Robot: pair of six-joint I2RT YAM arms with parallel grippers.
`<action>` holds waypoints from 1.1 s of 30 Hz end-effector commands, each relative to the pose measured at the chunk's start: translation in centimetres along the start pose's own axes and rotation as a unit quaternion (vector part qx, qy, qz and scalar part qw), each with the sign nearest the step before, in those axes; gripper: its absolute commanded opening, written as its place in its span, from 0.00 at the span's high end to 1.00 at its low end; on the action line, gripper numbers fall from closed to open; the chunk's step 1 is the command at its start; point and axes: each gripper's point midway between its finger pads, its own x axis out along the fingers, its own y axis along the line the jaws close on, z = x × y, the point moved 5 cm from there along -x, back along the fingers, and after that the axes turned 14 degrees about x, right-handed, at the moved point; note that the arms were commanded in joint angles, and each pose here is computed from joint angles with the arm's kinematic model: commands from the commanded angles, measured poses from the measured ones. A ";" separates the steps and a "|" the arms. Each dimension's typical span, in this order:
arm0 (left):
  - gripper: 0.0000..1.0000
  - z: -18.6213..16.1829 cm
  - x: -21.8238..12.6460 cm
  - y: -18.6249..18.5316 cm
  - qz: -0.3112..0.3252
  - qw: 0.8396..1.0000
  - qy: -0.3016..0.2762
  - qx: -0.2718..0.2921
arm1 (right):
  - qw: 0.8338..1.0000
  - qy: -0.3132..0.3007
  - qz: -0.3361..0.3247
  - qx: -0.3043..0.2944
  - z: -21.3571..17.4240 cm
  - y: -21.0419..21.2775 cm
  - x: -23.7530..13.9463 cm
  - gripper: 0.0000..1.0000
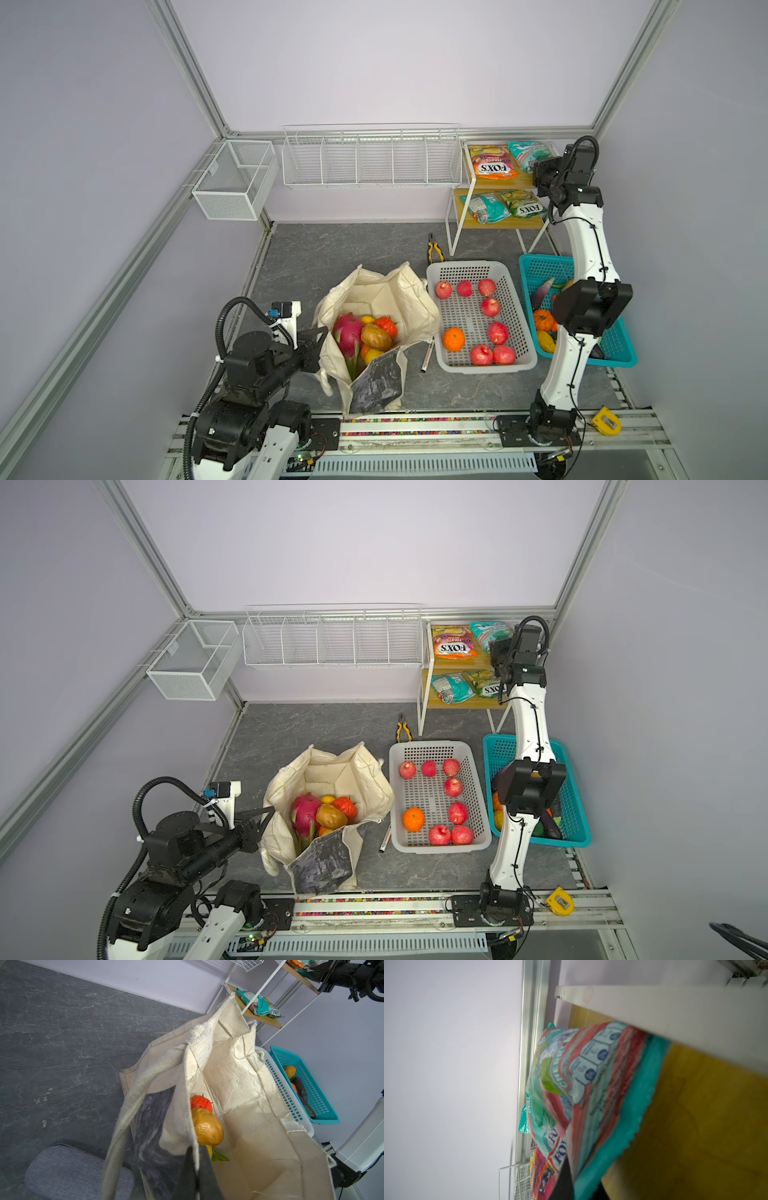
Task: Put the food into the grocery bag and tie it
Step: 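Grasp the teal Fox's candy bag on the top shelf with the right gripper, then carry the teal candy bag with the right gripper down into the bag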
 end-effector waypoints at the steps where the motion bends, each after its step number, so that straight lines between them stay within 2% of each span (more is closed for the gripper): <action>1: 1.00 0.6 -0.4 -0.2 -0.004 1.000 -0.022 0.008 | 0.998 -0.027 0.054 -0.008 0.5 3.6 -3.7 0.93; 10: 1.00 0.6 -0.1 -0.1 -0.003 1.000 -0.016 0.005 | 0.988 -0.069 0.130 -0.042 0.4 8.8 -10.7 0.93; 16: 1.00 0.6 0.3 0.0 -0.001 1.000 -0.006 0.001 | 0.978 -0.088 0.181 -0.058 -0.5 11.8 -17.4 0.93; 20: 1.00 0.5 0.6 0.1 -0.002 1.000 0.002 0.000 | 0.973 -0.078 0.208 -0.067 -2.2 12.7 -22.3 0.93; 26: 1.00 0.4 0.9 0.2 0.000 1.000 0.009 -0.004 | 0.966 -0.048 0.232 -0.101 -5.8 10.6 -29.3 0.93; 33: 1.00 0.2 1.8 0.5 0.001 0.999 0.036 -0.012 | 0.970 0.070 0.181 -0.149 -11.7 3.5 -33.5 0.93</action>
